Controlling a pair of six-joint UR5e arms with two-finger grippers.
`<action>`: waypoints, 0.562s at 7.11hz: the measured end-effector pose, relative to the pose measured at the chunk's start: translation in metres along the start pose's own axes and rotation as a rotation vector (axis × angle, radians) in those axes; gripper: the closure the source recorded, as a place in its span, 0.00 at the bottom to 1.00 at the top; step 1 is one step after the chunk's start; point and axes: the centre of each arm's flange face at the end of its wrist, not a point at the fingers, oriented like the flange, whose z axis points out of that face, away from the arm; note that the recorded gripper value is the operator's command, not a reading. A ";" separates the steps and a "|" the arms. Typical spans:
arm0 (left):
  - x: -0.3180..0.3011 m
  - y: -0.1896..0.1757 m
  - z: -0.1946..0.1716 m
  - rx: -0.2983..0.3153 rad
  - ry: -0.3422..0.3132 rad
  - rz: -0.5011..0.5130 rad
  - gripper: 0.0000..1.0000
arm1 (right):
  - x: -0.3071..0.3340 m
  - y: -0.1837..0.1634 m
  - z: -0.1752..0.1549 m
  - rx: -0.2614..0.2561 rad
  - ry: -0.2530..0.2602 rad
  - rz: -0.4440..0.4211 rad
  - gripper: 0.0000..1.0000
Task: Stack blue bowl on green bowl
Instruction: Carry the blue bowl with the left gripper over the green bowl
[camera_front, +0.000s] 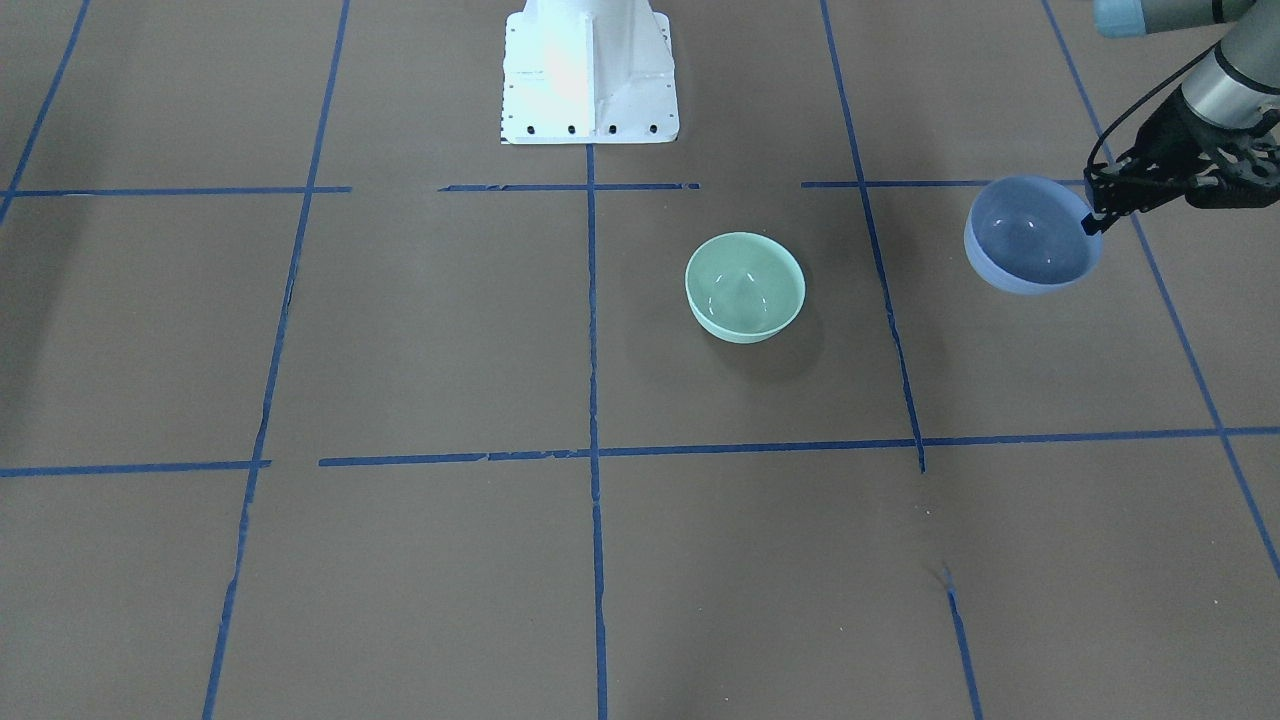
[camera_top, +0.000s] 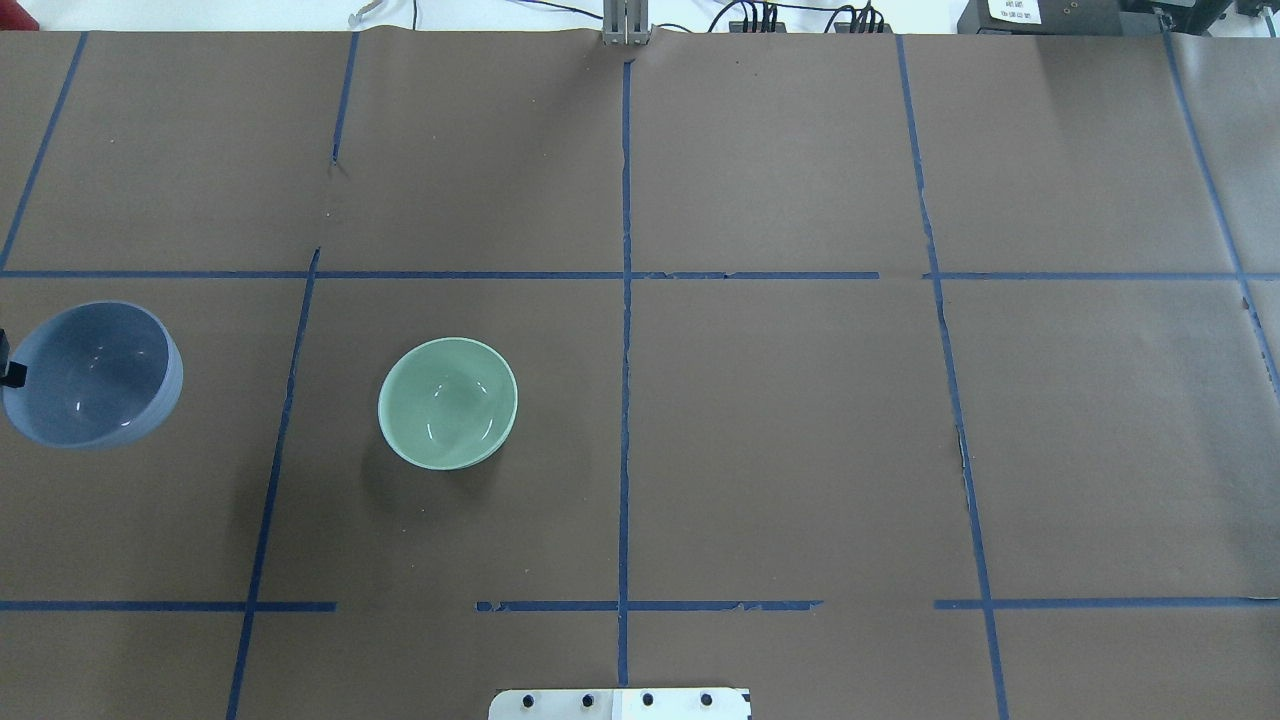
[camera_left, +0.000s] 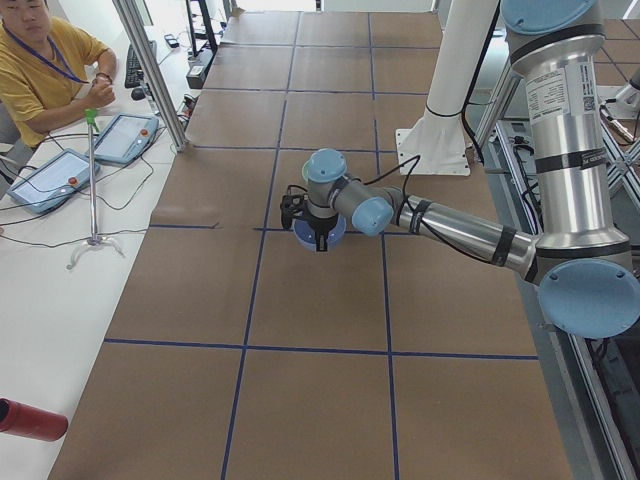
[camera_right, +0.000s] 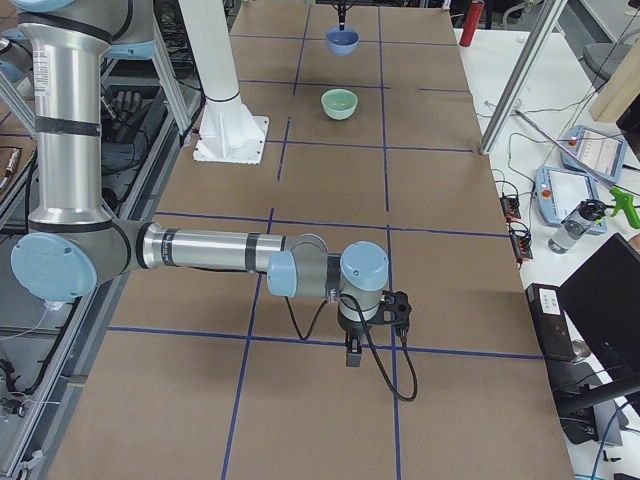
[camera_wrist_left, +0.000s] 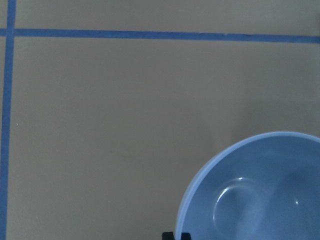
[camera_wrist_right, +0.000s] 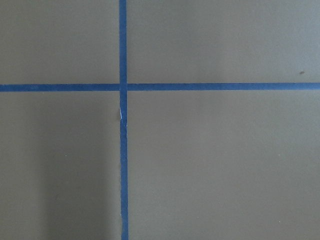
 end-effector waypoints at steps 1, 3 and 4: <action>0.047 0.002 -0.009 -0.008 0.034 -0.074 1.00 | 0.000 0.000 0.000 0.000 0.000 0.000 0.00; 0.160 0.008 -0.001 -0.067 0.108 -0.189 1.00 | 0.000 0.000 0.000 0.000 -0.001 0.000 0.00; 0.209 0.008 0.013 -0.095 0.109 -0.238 1.00 | 0.000 0.000 0.000 0.000 -0.001 0.001 0.00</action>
